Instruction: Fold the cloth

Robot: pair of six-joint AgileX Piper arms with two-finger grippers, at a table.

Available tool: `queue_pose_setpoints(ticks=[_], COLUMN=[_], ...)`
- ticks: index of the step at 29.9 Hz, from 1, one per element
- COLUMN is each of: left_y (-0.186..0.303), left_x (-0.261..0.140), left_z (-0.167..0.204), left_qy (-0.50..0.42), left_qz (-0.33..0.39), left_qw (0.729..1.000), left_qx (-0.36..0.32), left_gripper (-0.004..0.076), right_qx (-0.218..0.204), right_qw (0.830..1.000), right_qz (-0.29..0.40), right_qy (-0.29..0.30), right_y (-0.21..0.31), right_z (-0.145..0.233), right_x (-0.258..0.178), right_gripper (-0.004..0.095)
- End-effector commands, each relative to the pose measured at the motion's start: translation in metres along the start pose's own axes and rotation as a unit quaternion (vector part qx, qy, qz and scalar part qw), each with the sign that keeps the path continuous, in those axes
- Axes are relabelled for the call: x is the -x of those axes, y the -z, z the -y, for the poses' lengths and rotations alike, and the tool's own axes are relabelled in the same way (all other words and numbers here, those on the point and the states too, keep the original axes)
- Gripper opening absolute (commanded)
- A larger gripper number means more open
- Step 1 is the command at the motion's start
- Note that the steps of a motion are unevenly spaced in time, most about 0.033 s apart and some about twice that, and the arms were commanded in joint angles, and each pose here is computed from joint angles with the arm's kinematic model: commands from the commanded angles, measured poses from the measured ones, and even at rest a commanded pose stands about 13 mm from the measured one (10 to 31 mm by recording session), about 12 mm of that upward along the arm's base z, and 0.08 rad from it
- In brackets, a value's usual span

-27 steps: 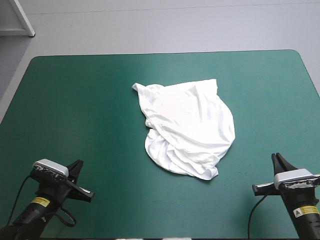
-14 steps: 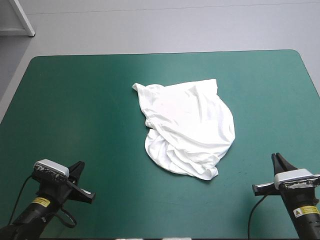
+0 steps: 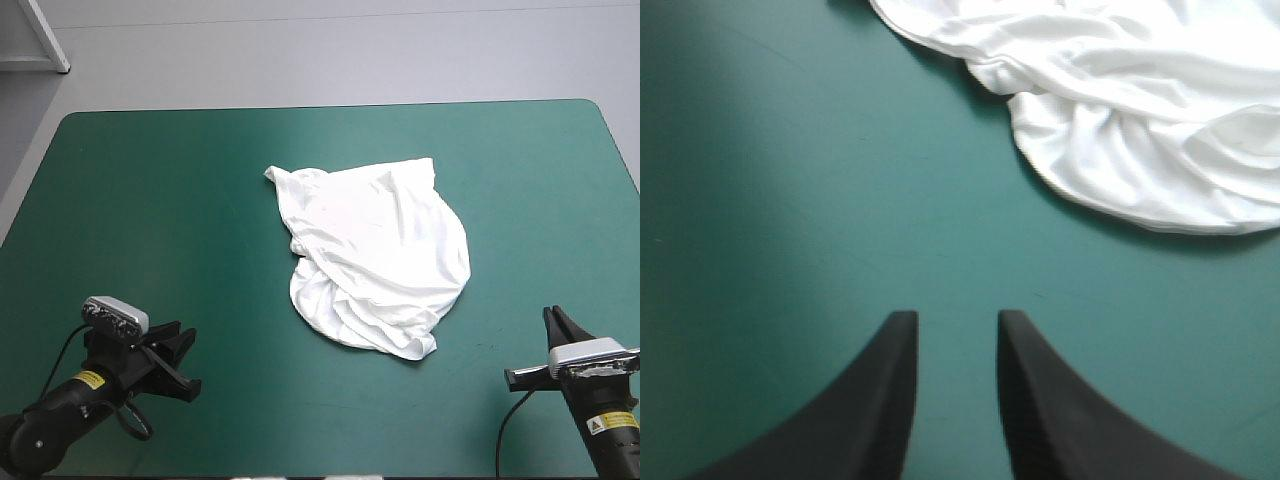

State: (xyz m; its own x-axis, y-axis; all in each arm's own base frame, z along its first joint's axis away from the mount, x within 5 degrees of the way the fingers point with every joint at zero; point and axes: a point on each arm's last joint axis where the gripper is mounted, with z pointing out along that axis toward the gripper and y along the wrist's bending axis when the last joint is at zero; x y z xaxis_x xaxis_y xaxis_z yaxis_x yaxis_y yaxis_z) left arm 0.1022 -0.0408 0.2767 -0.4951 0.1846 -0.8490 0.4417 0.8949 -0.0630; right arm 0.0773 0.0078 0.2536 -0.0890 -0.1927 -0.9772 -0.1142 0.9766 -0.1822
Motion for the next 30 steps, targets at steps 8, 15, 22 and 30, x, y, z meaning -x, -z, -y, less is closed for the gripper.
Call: queue_pose_setpoints(ticks=[8, 15, 22, 30], left_y=[-0.043, -0.088, -0.127, -0.182], left_x=[0.028, 0.024, 0.024, 0.039], left_z=[0.004, -0.001, -0.010, 0.017], left_qy=[0.156, 0.183, 0.186, 0.103], left_qz=[-0.069, -0.111, -0.137, -0.158], left_qw=[0.977, 0.958, 0.951, 0.962], left_qx=[-0.131, -0.190, -0.205, -0.196], left_gripper=[0.0431, 0.0432, 0.0432, 0.0432], right_qx=[-0.019, -0.019, -0.019, -0.020], right_qw=[0.999, 0.999, 0.999, 0.999], right_qz=[0.045, 0.045, 0.045, 0.048], right_qy=[0.006, 0.014, 0.014, 0.014], right_y=[0.001, 0.001, 0.001, 0.002], right_z=[0.005, 0.005, 0.005, 0.005], right_x=[0.016, 0.016, 0.016, 0.019], right_gripper=[0.0067, 0.0086, 0.0108, 0.0159])
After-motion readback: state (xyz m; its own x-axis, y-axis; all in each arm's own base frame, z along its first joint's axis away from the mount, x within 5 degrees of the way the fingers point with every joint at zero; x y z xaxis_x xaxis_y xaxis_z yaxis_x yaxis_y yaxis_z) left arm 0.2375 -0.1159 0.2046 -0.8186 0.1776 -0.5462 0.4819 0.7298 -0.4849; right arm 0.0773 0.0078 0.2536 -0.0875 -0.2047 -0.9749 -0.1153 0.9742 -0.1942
